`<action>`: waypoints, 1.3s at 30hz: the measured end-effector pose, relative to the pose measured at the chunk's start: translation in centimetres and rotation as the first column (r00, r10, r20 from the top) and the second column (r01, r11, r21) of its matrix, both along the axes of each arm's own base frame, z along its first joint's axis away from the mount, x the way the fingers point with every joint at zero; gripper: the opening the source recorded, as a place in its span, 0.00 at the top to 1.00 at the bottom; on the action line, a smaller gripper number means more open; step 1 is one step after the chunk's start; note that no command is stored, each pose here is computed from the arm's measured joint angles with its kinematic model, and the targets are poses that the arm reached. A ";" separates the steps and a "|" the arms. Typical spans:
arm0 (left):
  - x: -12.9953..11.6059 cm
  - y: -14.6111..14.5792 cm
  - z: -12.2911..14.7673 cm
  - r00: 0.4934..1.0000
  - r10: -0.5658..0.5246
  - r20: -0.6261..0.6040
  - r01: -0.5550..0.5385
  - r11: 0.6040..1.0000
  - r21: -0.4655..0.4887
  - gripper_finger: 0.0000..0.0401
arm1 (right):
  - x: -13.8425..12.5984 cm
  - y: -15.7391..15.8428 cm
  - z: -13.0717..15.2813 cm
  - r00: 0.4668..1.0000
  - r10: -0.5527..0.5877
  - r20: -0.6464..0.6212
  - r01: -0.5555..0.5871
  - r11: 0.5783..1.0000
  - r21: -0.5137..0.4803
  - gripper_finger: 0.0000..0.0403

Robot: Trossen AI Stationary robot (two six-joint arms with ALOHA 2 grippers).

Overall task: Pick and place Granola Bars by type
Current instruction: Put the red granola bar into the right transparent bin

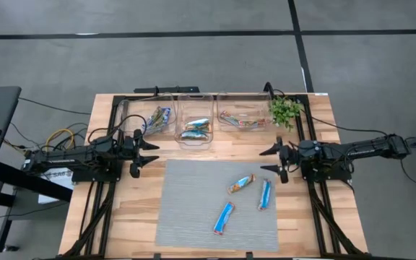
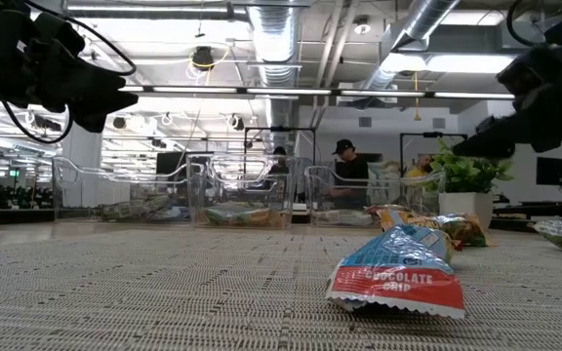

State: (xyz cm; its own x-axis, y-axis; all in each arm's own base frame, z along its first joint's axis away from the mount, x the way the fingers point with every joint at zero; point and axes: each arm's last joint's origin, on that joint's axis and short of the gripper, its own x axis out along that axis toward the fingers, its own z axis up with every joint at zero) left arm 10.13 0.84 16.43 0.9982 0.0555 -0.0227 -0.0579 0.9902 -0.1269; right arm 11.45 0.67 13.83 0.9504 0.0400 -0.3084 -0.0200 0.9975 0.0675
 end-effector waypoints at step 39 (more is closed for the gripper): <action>0.0 0.0 0.0 1.000 0.000 0.000 0.000 1.000 0.000 0.54 | 15.1 8.4 14.3 0.918 0.231 -0.324 -0.193 0.971 0.144 0.38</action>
State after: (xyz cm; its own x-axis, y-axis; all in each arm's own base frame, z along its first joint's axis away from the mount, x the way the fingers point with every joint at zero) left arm 10.13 0.84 16.42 0.9982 0.0556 -0.0227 -0.0581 0.9902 -0.1273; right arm 26.54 9.08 28.18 0.7571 0.2794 -0.5905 -0.1874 0.9588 0.2134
